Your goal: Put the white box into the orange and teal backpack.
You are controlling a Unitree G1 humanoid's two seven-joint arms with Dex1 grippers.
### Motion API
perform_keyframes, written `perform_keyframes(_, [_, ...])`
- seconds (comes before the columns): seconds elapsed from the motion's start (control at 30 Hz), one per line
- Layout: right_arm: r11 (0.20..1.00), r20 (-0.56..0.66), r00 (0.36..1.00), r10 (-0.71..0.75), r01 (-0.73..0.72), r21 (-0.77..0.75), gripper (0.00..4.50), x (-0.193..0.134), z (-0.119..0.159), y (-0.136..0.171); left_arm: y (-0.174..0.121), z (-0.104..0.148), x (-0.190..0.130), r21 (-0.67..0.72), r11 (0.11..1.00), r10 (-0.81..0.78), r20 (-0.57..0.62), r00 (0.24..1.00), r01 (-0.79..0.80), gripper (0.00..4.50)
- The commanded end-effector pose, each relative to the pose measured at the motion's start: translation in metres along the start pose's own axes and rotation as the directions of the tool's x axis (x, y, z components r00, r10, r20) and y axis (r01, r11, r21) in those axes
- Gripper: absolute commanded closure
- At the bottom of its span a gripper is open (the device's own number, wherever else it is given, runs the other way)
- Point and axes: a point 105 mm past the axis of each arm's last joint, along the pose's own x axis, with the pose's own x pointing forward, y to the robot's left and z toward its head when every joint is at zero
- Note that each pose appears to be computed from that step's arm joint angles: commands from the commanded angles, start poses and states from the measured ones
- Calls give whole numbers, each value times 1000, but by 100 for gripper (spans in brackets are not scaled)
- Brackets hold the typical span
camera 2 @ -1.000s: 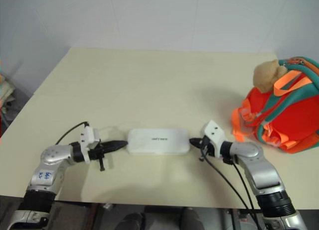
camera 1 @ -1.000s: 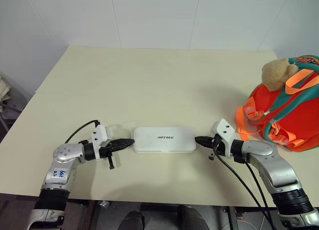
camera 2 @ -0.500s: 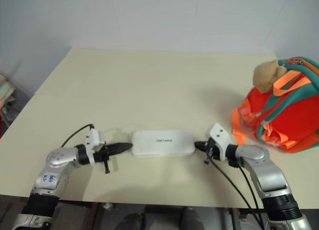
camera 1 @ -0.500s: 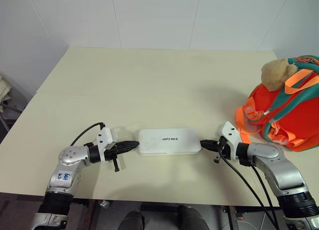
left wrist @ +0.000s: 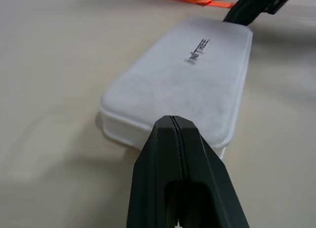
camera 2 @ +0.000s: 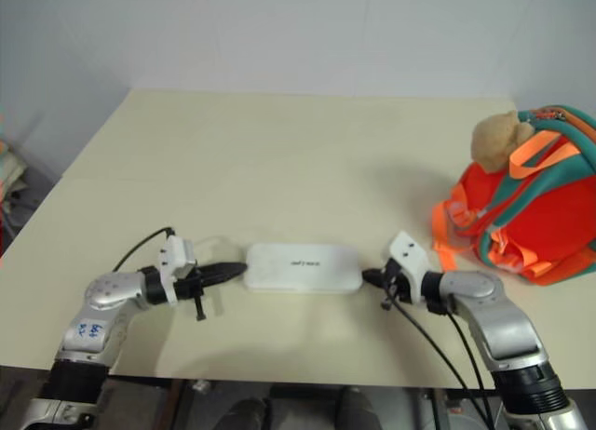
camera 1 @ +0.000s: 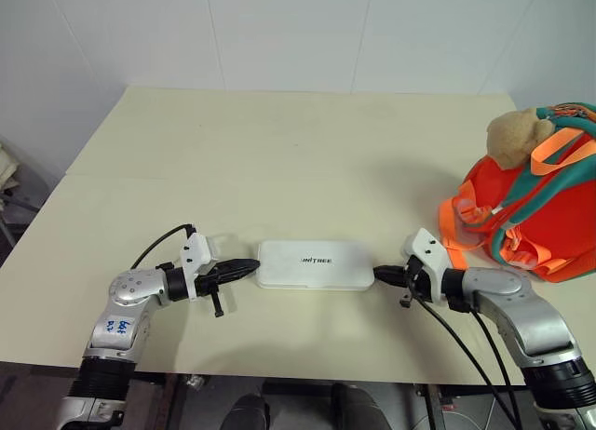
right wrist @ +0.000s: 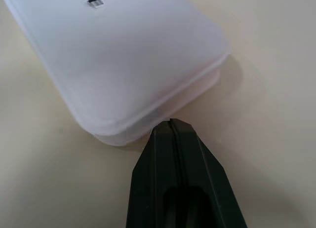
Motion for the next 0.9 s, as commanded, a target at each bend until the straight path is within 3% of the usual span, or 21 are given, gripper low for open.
perform_keyframes(0.03, [1000, -4, 1000, -10, 10, 25, 365, -21, 11, -19, 16, 10, -22, -50, 998, 49, -6, 999, -49, 411])
perform_keyframes(0.4, [944, -37, 986, 160, -142, 296, 3, -28, 32, -6, 26, -1, -28, -381, 925, -47, -117, 992, -1, 78])
perform_keyframes(0.5, [927, -47, 980, 191, -165, 335, 0, -23, 31, 5, 25, -1, -20, -455, 890, -63, -114, 991, 4, 2])
perform_keyframes(0.9, [918, -64, 980, 189, -154, 366, 0, 1, 24, 12, 14, -6, 7, -587, 809, -122, -108, 987, 36, 2])
